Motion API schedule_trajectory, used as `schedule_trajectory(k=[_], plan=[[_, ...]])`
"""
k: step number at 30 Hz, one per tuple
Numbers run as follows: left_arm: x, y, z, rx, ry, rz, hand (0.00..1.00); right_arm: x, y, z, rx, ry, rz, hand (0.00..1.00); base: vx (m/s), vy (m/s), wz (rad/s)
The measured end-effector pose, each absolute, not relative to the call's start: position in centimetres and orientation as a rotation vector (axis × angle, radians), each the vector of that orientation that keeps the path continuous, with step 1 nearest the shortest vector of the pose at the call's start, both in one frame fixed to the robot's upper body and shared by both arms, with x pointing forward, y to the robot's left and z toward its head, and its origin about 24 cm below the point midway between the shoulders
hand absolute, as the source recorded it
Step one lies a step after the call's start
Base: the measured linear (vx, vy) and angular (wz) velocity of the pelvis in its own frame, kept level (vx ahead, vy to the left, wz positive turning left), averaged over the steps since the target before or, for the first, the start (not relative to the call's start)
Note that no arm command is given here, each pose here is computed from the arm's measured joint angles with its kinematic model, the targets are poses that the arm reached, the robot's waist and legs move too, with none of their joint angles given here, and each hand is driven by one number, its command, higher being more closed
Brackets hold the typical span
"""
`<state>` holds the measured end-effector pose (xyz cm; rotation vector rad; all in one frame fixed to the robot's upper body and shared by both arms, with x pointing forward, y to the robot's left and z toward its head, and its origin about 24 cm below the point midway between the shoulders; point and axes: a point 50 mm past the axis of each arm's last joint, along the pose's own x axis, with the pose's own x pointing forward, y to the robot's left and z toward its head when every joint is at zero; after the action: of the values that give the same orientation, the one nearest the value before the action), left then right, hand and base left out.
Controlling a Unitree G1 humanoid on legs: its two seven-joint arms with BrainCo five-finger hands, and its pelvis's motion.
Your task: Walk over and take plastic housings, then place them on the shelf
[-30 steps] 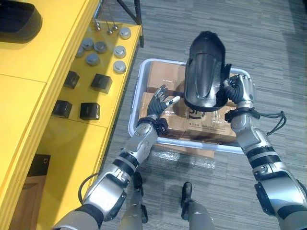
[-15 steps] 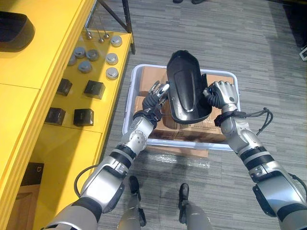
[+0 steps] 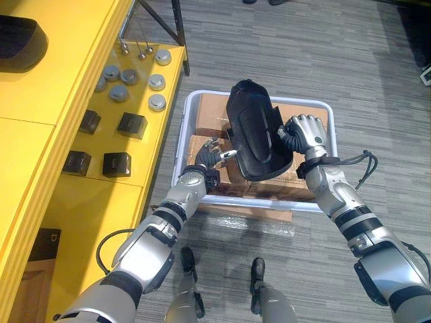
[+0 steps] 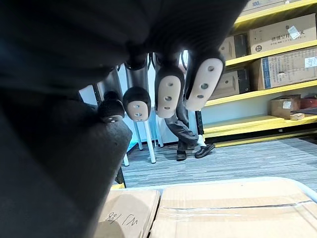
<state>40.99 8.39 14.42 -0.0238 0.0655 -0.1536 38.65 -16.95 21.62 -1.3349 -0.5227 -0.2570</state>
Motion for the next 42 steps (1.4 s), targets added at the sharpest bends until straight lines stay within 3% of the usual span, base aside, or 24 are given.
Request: schedule_trajectory(k=[7,15,20,21,31,38,40,42], plan=[[40.9,8.4,13.5,-0.034,0.103,-0.105,0.00,38.4,-15.9,22.0,-1.305,-0.560,-0.247,1.00,0.01,0.005,-0.07],[40.4,5.7,15.7,-0.434,0.078,-0.181,0.00,37.2,-13.8,19.8,-1.252,-0.607,-0.193,1.00,0.01,0.005,0.00],[39.8,5.3,15.3,-0.546,0.086,-0.211,0.00,36.5,-14.1,18.2,-1.269,-0.599,-0.183,1.00,0.03,0.019,0.03],[39.4,5.3,14.6,-0.560,0.099,-0.219,1.00,36.3,-14.3,17.7,-1.279,-0.597,-0.175,1.00,0.00,0.000,0.00],[35.2,5.7,8.0,-0.591,0.229,-0.255,1.00,30.7,-12.0,14.7,-1.163,-0.703,-0.051,1.00,0.04,0.007,0.02],[29.9,3.6,5.2,-0.657,0.313,-0.385,1.00,22.4,-9.3,13.9,-0.879,-0.842,0.084,1.00,0.06,0.005,0.09],[28.1,1.2,7.2,-0.708,0.270,-0.535,1.00,18.7,-6.9,11.1,-0.759,-0.773,0.295,1.00,0.01,0.003,0.12],[26.4,0.2,7.8,-0.750,0.230,-0.637,1.00,17.4,-6.2,10.6,-0.648,-0.723,0.269,1.00,0.00,0.003,0.06]])
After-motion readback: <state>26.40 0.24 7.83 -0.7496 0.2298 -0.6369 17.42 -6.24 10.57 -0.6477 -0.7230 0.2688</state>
